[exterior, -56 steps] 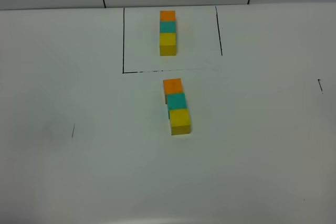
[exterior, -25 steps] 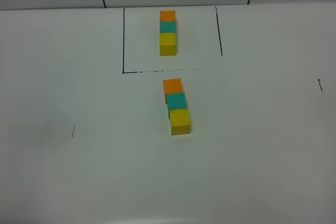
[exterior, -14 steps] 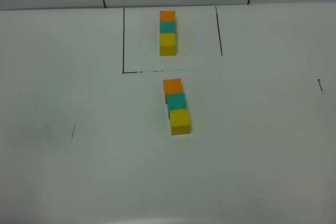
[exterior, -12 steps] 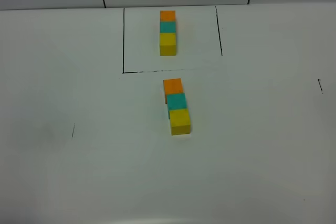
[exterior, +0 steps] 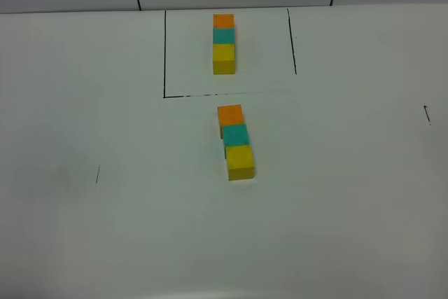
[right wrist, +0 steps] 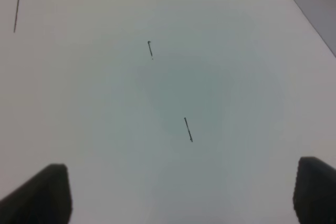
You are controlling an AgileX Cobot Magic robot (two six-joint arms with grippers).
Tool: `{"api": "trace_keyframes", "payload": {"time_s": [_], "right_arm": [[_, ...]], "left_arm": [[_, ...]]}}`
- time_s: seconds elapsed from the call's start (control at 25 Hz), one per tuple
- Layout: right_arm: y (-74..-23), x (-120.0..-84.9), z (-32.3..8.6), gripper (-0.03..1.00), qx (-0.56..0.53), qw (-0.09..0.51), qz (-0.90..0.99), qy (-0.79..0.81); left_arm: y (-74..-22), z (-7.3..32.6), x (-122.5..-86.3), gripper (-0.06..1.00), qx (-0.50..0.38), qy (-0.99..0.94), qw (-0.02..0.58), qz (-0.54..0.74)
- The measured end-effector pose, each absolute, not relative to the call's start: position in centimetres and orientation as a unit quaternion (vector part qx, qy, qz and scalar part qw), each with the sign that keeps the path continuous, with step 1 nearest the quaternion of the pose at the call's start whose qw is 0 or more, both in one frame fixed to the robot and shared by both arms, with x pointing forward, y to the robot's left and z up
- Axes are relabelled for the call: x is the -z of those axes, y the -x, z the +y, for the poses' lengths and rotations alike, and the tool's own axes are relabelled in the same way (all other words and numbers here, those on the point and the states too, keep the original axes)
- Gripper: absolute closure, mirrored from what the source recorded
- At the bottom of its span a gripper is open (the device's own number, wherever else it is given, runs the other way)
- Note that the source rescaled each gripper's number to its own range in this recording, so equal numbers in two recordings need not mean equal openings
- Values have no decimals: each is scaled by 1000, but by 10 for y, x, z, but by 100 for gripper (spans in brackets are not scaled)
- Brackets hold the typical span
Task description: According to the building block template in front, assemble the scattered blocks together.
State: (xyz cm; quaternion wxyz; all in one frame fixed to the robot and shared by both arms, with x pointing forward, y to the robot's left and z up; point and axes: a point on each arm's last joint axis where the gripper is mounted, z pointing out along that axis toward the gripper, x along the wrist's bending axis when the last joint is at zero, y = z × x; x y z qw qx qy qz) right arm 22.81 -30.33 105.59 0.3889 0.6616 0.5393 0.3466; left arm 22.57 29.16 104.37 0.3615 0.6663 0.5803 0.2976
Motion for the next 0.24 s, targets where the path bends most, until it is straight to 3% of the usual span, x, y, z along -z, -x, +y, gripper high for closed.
{"api": "trace_keyframes", "payload": {"time_s": [0.24], "right_arm": [[-228, -1056, -303, 24, -346, 389, 540, -661]], "left_arm": [[-226, 292, -1044, 33, -298, -666, 362, 580]]}}
